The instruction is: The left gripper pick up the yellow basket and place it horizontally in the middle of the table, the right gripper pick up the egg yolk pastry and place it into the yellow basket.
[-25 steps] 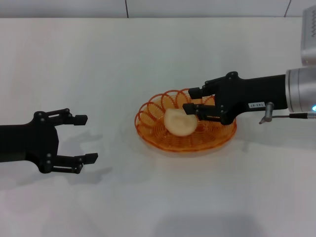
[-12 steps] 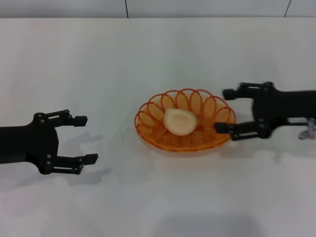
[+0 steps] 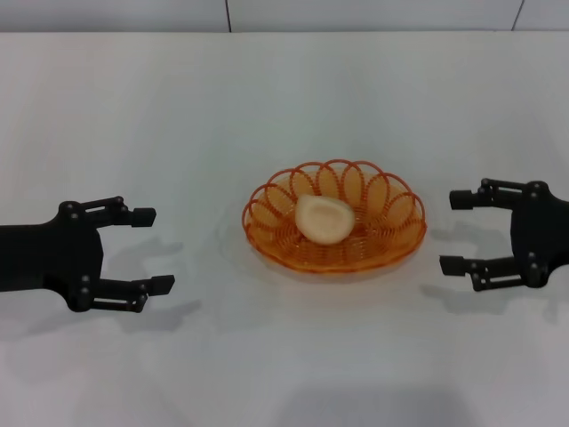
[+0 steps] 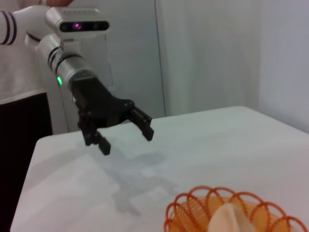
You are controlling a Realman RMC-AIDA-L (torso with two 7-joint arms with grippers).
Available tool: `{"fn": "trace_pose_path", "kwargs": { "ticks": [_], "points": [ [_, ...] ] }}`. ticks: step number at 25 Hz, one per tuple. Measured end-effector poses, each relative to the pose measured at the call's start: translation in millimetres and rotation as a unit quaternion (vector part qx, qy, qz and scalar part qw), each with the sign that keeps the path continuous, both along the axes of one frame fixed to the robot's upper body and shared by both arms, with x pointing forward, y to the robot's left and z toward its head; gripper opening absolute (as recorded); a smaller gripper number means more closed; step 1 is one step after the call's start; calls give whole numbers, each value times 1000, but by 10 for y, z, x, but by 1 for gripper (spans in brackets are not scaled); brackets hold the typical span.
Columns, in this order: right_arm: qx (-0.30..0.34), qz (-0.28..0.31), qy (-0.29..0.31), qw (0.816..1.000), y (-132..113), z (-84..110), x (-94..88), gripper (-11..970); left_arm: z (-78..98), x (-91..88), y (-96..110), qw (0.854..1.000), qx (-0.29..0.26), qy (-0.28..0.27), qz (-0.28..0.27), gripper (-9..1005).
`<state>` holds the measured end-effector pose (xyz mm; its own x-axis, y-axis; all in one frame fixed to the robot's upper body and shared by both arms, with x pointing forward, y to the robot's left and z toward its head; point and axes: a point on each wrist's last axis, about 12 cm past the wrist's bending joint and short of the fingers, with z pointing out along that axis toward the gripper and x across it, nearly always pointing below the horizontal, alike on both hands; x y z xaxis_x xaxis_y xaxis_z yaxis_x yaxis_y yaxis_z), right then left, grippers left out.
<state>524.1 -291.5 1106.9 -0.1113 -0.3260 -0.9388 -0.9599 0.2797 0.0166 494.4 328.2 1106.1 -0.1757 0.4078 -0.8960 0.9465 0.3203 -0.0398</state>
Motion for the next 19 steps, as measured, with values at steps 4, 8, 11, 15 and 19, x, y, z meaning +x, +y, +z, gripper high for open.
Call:
{"fn": "trace_pose_path", "kwargs": {
  "ticks": [4,8,11,15,19],
  "points": [
    [-13,7,10,1000,-9,-39,-13,871,12,22,-7,1000,1,8,0,893],
    [-18,7,14,1000,-15,-55,-18,871,33,52,-18,1000,2,10,-2,893],
    [-19,6,15,1000,-17,-59,-21,871,32,55,-12,1000,5,15,-2,893],
    [-19,5,16,1000,-18,-63,-21,871,31,61,-13,1000,9,19,-2,893],
    [-19,5,16,1000,-17,-65,-22,871,31,73,-23,1000,9,17,-1,893]
  ]
}}
